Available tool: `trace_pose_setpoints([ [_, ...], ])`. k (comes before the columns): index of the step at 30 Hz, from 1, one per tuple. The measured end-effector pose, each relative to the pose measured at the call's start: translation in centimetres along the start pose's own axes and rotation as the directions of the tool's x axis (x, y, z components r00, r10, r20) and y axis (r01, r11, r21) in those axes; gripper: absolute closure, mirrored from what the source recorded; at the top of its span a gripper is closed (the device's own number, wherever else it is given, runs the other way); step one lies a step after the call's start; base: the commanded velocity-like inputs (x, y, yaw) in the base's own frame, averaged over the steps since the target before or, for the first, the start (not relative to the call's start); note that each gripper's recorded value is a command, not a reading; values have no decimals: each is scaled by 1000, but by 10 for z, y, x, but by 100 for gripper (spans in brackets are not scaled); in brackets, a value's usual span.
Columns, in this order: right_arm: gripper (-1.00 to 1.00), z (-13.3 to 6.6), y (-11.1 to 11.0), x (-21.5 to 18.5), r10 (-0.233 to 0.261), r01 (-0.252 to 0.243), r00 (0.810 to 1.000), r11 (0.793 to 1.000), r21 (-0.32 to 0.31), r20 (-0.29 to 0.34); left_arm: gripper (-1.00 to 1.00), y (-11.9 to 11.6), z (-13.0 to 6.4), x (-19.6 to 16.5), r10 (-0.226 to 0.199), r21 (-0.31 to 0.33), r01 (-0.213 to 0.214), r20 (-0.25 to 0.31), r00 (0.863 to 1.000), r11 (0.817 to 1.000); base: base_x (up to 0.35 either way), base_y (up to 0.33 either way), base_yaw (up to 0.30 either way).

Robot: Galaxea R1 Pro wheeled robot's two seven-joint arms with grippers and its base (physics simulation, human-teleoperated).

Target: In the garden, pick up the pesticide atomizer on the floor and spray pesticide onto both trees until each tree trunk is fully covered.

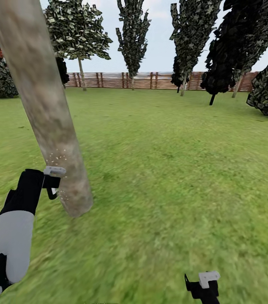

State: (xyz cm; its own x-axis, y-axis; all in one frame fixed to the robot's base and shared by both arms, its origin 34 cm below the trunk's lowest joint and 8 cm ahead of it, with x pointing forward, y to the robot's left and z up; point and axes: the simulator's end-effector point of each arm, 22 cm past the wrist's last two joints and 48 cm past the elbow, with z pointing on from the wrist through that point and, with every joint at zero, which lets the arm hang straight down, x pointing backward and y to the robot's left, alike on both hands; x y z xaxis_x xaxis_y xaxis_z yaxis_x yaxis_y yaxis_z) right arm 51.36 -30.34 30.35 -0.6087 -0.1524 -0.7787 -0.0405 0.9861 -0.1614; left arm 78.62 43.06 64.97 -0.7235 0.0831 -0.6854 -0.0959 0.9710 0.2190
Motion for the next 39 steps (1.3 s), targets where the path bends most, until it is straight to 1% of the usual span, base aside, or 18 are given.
trace_pose_setpoints([
  [5,-100,0,0,0,0,0,1000,1000,0,0,100,-5,10,35,13,2,-13,-51,999,1000,0,-274,279],
  [7,-100,0,0,0,0,0,1000,1000,0,0,100,-7,11,38,11,7,-11,-55,998,1000,0,-274,276],
  [10,-100,0,0,0,0,0,1000,1000,0,0,100,-30,11,37,6,43,-4,-54,999,999,29,-274,96],
  [12,-100,0,0,0,0,0,1000,1000,0,0,100,-36,11,36,9,50,-7,-52,999,999,127,-255,18],
  [15,-100,0,0,0,0,0,1000,1000,0,0,100,-37,11,35,14,48,-12,-51,999,999,260,-153,3],
  [17,-100,0,0,0,0,0,1000,1000,0,0,100,-30,11,37,18,35,-17,-54,998,999,283,-145,0],
  [19,-100,0,0,0,0,0,1000,1000,0,-1,100,-22,15,55,23,16,-22,-80,997,1000,257,-153,0],
  [22,-100,0,0,0,0,0,1000,1000,-1,0,100,11,21,94,41,-61,-50,-135,990,997,98,-54,0],
  [24,-100,0,0,0,0,0,1000,1000,0,0,100,16,24,112,41,-68,-52,-159,987,996,18,-10,0],
  [27,-100,0,0,0,0,0,1000,1000,-1,0,100,-4,27,123,36,-32,-42,-170,985,999,3,-2,28],
  [29,-100,0,0,0,0,0,1000,1000,-1,0,100,-44,28,123,35,26,-31,-170,985,999,1,0,197],
  [30,-100,0,0,0,0,0,1000,1000,-1,0,100,-56,28,123,38,41,-31,-169,985,999,0,0,250],
  [32,-100,0,0,0,0,0,1000,1000,-1,0,100,-61,28,124,37,46,-30,-171,985,998,0,0,267],
  [34,-100,0,0,0,0,0,1000,1000,-1,0,100,-54,28,125,33,37,-27,-174,984,999,0,0,274],
  [35,-100,0,0,0,0,0,1000,1000,-2,0,100,-38,29,129,21,14,-19,-182,983,1000,0,0,277],
  [36,-100,0,0,0,0,0,1000,1000,-2,0,100,-13,31,140,-8,-12,6,-202,979,1000,0,0,277],
  [38,-100,0,0,0,0,0,1000,1000,-2,0,100,18,34,162,-41,-41,32,-247,968,999,0,0,237],
  [39,-100,0,0,0,0,0,1000,1000,-2,0,100,27,36,173,-53,-46,42,-268,962,998,0,0,101],
])
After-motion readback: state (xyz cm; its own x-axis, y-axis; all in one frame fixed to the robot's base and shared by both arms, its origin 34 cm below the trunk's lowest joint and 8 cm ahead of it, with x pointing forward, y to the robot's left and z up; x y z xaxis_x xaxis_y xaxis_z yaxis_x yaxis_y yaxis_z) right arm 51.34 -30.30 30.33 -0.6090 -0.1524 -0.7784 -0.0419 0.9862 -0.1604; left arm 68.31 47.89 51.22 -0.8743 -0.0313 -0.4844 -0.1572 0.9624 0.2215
